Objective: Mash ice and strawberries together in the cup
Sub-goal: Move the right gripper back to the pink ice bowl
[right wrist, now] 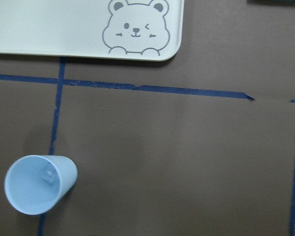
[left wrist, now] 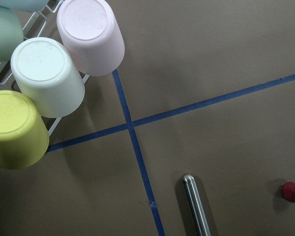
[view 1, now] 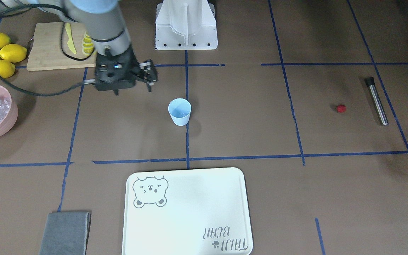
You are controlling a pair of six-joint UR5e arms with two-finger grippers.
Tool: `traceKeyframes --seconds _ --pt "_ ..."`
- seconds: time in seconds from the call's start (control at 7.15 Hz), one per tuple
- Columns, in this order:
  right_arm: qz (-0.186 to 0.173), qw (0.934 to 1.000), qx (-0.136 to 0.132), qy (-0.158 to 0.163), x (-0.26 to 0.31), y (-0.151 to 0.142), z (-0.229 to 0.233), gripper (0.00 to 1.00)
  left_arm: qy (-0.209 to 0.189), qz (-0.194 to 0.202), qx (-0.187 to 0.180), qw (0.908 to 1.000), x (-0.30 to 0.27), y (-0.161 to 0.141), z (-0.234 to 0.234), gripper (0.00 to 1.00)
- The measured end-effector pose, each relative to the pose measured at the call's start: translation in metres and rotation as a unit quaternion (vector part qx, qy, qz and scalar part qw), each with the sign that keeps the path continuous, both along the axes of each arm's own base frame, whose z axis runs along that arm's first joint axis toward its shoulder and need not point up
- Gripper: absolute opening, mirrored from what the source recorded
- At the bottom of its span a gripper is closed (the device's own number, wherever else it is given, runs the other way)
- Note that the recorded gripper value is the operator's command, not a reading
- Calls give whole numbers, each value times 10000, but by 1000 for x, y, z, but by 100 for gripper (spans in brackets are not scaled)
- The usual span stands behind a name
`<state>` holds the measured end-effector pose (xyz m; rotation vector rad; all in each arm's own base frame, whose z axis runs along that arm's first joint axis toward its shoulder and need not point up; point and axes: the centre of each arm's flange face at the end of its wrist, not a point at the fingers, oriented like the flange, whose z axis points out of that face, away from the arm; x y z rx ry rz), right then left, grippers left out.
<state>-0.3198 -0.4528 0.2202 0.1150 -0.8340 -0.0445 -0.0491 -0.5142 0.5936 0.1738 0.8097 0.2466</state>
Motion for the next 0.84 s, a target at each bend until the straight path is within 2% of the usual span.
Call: traceKeyframes --seconds 0.42,0.56,0.84 --pt "-480 9985 206 179 178 8 137 99 10 -25 0 10000 0 0 -3 100" --pt "-591 9978 141 250 210 18 177 99 15 -71 -27 10000 0 0 -5 100" --pt "-627 9975 -78 319 225 21 240 99 19 -115 -36 9999 0 0 -9 100"
